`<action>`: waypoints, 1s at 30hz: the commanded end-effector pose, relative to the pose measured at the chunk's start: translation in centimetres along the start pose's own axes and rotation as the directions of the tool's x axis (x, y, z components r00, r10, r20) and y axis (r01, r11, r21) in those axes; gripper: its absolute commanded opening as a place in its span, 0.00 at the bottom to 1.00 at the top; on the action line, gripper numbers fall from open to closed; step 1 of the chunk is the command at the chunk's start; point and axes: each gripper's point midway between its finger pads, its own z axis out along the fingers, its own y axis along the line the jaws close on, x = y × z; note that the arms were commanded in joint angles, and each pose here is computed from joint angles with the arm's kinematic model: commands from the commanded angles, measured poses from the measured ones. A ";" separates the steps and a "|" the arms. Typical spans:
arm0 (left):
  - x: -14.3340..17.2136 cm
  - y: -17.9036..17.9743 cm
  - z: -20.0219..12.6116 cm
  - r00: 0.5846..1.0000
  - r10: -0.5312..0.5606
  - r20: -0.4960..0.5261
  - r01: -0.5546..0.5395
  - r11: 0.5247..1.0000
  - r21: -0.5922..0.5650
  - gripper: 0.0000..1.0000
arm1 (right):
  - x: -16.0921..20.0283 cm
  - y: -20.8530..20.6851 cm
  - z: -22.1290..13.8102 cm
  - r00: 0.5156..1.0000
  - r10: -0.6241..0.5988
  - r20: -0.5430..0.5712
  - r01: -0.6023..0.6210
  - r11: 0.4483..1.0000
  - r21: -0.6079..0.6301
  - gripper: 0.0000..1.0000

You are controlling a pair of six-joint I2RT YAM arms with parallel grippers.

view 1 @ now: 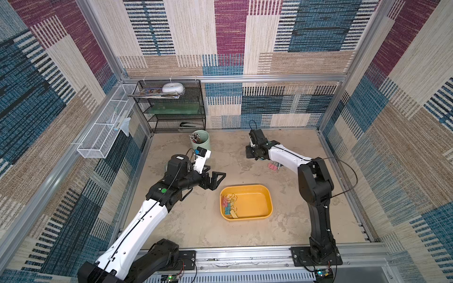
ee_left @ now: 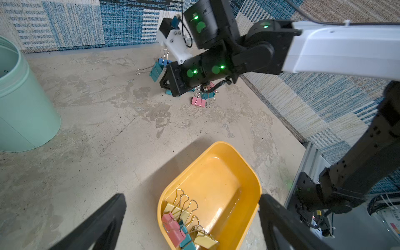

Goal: Put the binder clips in the storage box
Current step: Pick up the binder clip at the center of the board, then place the binder clip in the storage box.

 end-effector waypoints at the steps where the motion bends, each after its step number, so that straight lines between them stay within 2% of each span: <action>1: -0.5 -0.2 -0.1 1.000 0.011 0.016 -0.011 1.000 0.008 1.00 | -0.7 2.4 -4.8 0.997 -0.018 0.073 0.027 0.992 -0.125 0.00; 8: -0.5 -0.3 -0.1 1.000 0.008 0.019 -0.008 1.000 0.013 1.00 | 4.2 6.6 -15.1 0.991 -0.029 0.130 0.081 0.908 -0.412 0.00; 13: -0.5 -0.3 -0.1 1.000 0.005 0.016 -0.005 1.000 0.015 1.00 | 9.8 9.2 -18.6 0.995 -0.040 0.086 0.080 0.842 -0.534 0.00; 20: -0.5 -0.3 -0.1 1.000 0.004 0.017 -0.005 1.000 0.013 1.00 | 16.8 11.7 -18.3 0.994 -0.088 -0.057 0.034 0.786 -0.618 0.00; 26: -0.4 -0.1 0.0 1.000 0.003 0.013 -0.003 1.000 0.008 1.00 | 19.3 15.2 -16.2 0.976 -0.173 -0.131 0.038 0.730 -0.682 0.00; 30: -0.3 -0.1 0.1 1.000 -0.001 0.010 0.001 1.000 0.011 1.00 | 20.5 16.5 -14.2 0.961 -0.221 -0.168 0.049 0.731 -0.680 0.00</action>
